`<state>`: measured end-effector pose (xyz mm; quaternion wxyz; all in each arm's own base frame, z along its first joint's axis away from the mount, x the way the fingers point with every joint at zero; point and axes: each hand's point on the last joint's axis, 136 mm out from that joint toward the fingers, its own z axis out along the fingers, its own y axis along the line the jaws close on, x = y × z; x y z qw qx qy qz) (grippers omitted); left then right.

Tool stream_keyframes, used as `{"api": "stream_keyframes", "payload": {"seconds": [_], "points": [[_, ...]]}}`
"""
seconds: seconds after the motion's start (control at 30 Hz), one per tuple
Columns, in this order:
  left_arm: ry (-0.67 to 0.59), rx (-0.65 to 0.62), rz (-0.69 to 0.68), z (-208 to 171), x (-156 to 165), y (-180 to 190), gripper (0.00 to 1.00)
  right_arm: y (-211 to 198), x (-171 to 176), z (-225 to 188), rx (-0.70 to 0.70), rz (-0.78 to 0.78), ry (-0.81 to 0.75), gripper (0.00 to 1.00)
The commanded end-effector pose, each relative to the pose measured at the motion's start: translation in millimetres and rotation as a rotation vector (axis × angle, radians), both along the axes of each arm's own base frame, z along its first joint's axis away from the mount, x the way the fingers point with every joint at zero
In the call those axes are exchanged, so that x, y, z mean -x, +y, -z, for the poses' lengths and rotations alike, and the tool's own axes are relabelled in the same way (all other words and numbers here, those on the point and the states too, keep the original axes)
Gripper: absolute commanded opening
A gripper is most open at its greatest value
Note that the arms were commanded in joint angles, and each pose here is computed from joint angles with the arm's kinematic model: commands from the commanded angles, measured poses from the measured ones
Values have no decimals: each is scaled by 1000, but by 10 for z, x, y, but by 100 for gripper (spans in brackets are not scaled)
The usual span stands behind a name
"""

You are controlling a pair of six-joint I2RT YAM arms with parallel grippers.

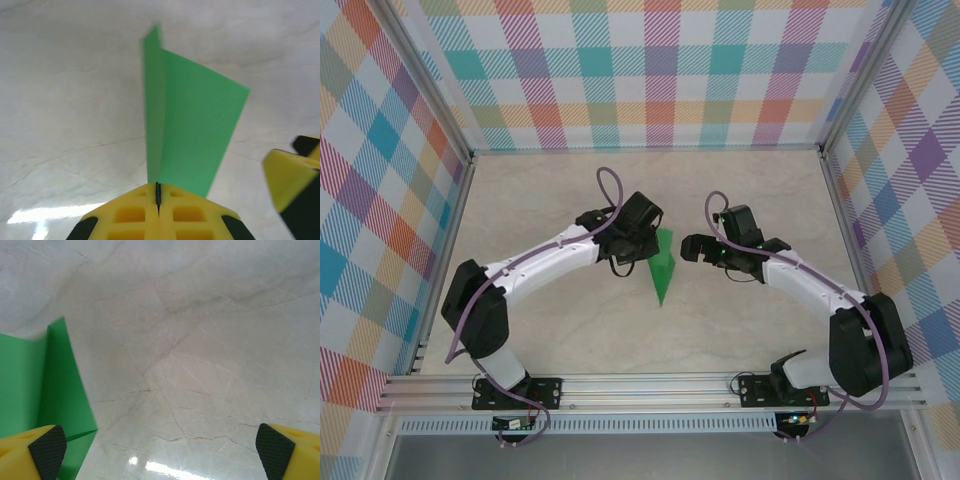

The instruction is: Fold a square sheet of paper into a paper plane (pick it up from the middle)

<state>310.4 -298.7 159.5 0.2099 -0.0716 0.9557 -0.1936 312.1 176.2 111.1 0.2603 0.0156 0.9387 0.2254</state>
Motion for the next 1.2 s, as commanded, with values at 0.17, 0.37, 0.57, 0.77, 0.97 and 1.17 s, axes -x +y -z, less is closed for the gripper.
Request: {"api": "stream_keyframes", "payload": {"seconds": [0.17, 0.37, 0.57, 0.77, 0.97, 1.17], "points": [[-9, 179, 87, 286, -16, -171, 0, 255, 129, -108, -111, -127, 14, 100], [37, 222, -9, 764, 1, -18, 0, 411, 242, 35, -127, -151, 70, 86], [49, 161, -103, 997, 133, 308, 0, 700, 487, 206, -103, -207, 138, 70], [67, 146, -120, 1102, 220, 409, 0, 992, 731, 433, -26, -299, 216, 62], [69, 143, -119, 1107, 228, 419, 0, 1129, 835, 501, -13, -355, 238, 63], [72, 142, -116, 1118, 218, 411, 0, 1135, 850, 480, 1, -361, 227, 51]]}}
